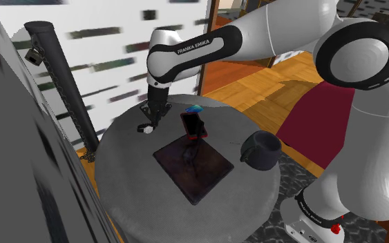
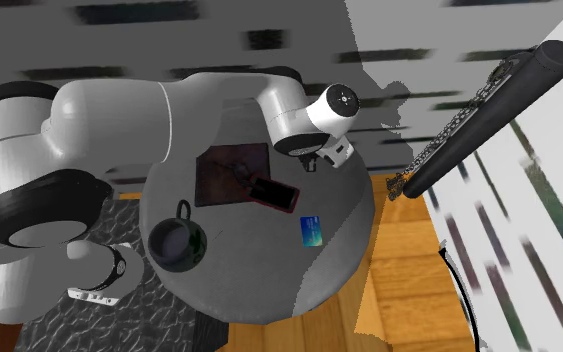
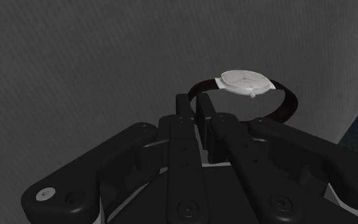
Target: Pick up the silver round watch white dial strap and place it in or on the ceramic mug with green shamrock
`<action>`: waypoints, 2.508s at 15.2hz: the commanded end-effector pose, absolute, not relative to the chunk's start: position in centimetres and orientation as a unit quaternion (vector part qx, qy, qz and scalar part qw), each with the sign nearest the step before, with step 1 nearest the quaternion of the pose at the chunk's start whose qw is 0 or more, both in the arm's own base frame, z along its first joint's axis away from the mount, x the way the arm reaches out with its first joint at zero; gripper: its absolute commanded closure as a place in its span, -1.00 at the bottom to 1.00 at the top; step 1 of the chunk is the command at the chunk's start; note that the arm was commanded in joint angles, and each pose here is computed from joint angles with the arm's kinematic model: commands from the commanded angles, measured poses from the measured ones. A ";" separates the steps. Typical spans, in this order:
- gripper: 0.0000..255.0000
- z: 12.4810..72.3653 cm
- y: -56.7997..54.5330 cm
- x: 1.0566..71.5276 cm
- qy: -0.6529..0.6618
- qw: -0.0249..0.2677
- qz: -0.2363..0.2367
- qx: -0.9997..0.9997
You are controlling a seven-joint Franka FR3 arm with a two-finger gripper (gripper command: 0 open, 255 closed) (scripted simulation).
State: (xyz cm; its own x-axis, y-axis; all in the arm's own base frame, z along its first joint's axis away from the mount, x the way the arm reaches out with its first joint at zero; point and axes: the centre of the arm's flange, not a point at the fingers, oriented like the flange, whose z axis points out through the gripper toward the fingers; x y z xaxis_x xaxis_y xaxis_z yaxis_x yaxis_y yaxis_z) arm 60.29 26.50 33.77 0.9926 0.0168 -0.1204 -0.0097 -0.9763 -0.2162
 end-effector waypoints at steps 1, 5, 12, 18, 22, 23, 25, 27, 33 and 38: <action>1.00 34.6 26.5 60.3 -0.002 0.109 0.061 -0.992; 1.00 36.7 26.5 60.3 -0.002 0.109 0.061 -0.992; 1.00 40.4 26.5 60.3 -0.002 0.109 0.061 -0.992; 1.00 43.5 26.5 60.3 -0.002 0.109 0.061 -0.992; 1.00 45.6 26.5 60.3 -0.002 0.109 0.061 -0.992; 1.00 46.2 26.5 60.3 -0.002 0.109 0.061 -0.992; 1.00 47.2 26.5 60.3 -0.002 0.109 0.061 -0.992; 1.00 48.3 26.5 60.3 -0.002 0.109 0.061 -0.992; 1.00 50.8 25.6 59.3 -0.002 0.109 0.061 -0.992; 1.00 51.1 21.3 54.3 -0.002 0.109 0.061 -0.992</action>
